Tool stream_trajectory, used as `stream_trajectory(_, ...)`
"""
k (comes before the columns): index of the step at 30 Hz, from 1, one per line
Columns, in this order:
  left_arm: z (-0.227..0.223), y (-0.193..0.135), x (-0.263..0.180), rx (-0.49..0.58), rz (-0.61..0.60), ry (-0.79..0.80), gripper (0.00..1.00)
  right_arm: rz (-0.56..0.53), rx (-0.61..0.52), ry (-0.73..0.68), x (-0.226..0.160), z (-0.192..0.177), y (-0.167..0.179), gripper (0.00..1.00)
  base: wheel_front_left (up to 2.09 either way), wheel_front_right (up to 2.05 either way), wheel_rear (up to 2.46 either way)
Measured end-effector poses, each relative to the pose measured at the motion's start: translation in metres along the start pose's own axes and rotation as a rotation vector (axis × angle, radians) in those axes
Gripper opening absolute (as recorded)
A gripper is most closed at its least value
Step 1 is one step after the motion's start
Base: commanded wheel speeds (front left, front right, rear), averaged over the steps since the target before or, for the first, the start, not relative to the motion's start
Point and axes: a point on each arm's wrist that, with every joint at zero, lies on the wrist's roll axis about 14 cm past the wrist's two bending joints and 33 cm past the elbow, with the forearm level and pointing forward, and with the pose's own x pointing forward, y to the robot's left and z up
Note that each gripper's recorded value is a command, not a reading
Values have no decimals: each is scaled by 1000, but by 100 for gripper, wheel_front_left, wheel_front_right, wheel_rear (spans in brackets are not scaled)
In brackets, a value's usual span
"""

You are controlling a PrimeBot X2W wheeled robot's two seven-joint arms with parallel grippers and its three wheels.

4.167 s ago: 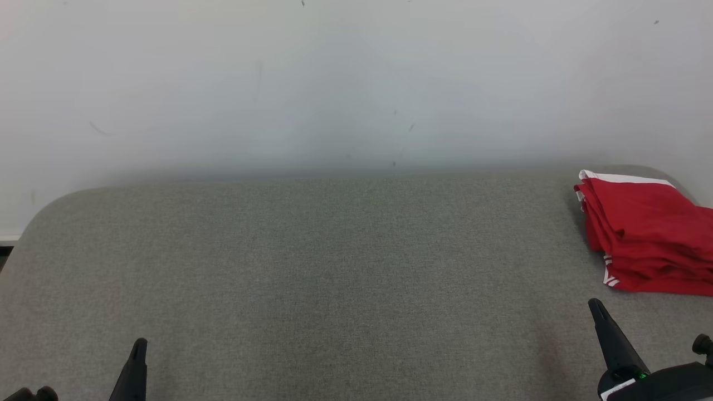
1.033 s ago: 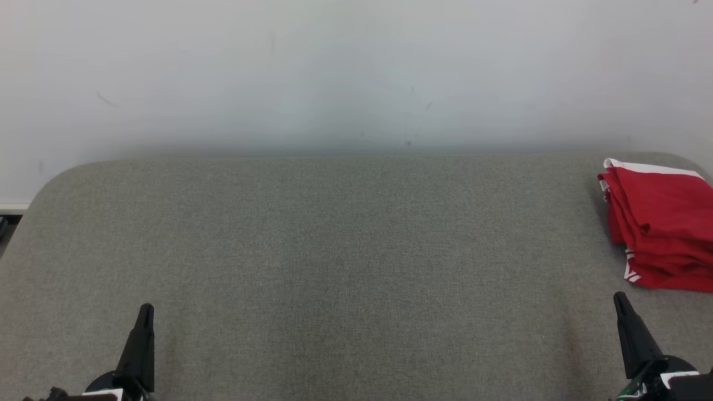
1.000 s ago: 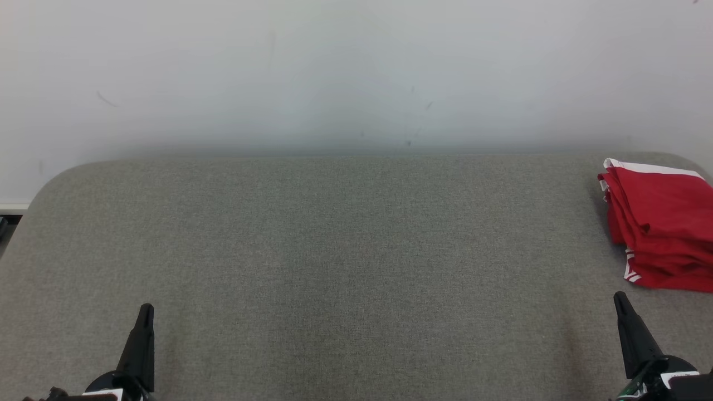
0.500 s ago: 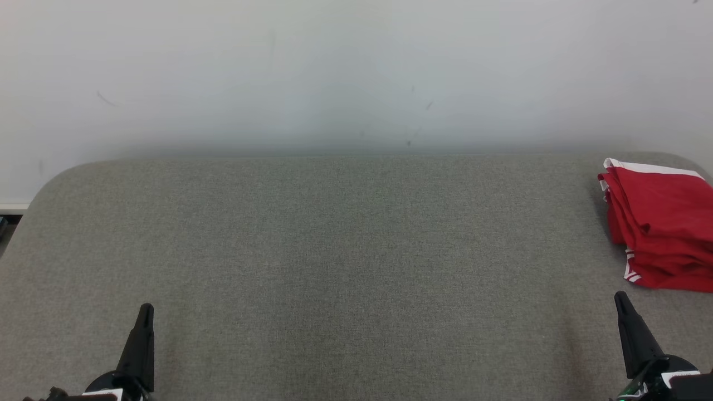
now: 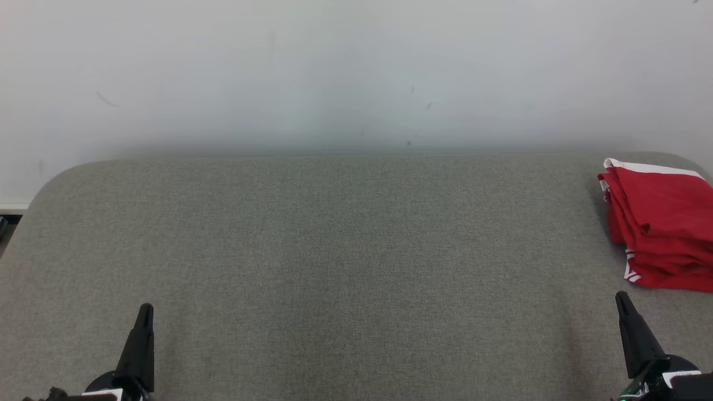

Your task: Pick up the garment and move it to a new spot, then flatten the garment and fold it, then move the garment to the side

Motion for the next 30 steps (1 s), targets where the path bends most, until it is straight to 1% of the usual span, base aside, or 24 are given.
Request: stream_trajectory(30, 0, 0, 0, -2, 0, 1, 0, -1, 2, 1, 0, -1, 2, 0, 0, 0, 0)
